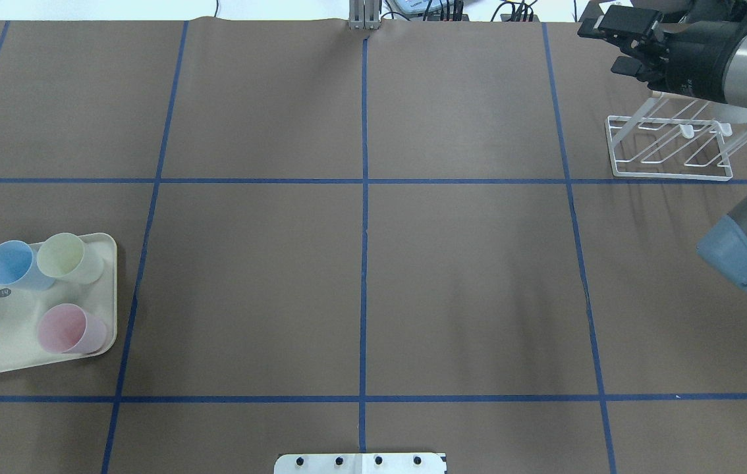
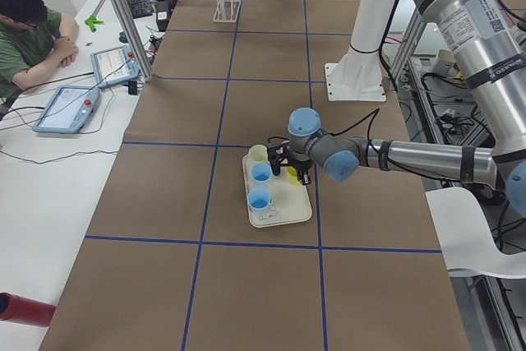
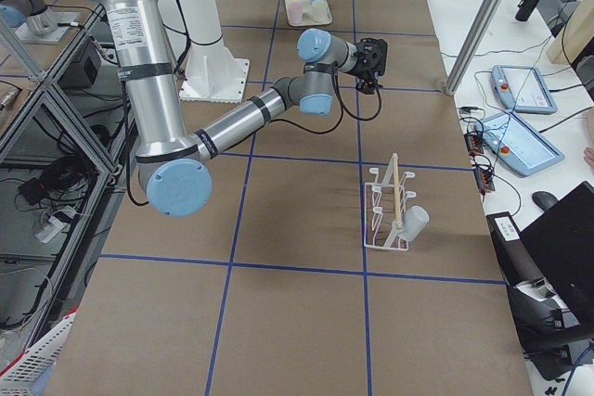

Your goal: Transfer IKEA cup to right arm and place on rack

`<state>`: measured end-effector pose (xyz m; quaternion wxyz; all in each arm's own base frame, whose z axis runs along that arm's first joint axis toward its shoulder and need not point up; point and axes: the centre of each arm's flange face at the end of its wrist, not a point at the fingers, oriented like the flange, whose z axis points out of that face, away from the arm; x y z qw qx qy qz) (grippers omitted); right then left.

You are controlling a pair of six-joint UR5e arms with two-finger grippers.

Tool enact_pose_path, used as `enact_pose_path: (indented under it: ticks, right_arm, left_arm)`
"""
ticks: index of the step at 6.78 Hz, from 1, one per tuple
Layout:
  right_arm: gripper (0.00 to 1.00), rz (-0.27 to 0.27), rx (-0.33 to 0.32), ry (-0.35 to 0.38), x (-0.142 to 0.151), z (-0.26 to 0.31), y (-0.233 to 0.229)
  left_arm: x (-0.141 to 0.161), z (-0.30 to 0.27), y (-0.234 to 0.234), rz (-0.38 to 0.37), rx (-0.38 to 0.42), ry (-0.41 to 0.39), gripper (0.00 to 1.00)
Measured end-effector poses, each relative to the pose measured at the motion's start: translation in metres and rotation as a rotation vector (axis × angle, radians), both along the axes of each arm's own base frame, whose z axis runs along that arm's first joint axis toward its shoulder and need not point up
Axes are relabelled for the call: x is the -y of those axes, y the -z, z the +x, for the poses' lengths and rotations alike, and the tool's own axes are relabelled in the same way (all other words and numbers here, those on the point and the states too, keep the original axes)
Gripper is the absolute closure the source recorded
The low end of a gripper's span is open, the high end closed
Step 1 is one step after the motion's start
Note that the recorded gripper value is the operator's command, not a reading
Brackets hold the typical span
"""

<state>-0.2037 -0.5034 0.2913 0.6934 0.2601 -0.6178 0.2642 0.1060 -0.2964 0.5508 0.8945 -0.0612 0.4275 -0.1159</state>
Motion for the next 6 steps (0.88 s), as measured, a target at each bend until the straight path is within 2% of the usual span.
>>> enact_pose_path:
  ticks: [3,5,6]
  right_arm:
    - [0.00,-0.006,0.011,0.029,-0.007,-0.015,0.002]
    - [0.00,-0.004,0.021,0.045,-0.011,-0.023,0.001]
    - [0.00,-0.010,0.033,0.053,-0.013,-0.028,0.002]
  left_arm:
    - [0.019,-0.075,0.013,0.104,-0.002,0.092,1.00]
    - [0.084,-0.078,0.071,0.179,-0.040,0.165,1.00]
    - [0.126,-0.070,0.112,0.172,-0.074,0.232,1.00]
